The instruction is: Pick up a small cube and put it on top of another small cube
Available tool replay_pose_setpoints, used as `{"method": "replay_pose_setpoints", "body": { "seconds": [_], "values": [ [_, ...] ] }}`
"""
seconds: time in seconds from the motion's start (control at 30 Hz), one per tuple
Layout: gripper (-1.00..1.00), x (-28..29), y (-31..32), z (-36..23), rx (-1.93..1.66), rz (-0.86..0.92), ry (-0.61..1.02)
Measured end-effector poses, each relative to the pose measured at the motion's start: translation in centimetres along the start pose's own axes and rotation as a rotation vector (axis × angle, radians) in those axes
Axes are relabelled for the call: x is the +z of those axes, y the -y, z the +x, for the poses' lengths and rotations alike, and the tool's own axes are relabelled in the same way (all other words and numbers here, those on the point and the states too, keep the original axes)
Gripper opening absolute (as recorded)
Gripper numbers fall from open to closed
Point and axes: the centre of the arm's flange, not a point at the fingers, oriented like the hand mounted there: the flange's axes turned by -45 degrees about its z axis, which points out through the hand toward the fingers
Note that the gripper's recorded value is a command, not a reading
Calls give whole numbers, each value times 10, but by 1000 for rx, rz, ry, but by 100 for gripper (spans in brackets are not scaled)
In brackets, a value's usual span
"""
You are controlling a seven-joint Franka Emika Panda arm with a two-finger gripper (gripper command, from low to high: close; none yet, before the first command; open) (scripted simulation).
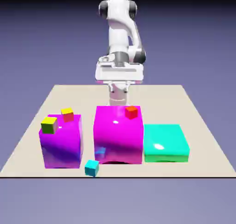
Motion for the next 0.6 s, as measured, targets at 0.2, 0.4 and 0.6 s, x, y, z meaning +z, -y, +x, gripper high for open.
{"method": "replay_pose_setpoints", "body": {
  "seconds": [0.2, 0.4, 0.6],
  "values": [
    [0, 57, -28, 27, 82, 6, 234],
    [0, 118, -60, 41, 159, 10, 465],
    [0, 179, -89, 41, 225, 16, 691]
  ]
}}
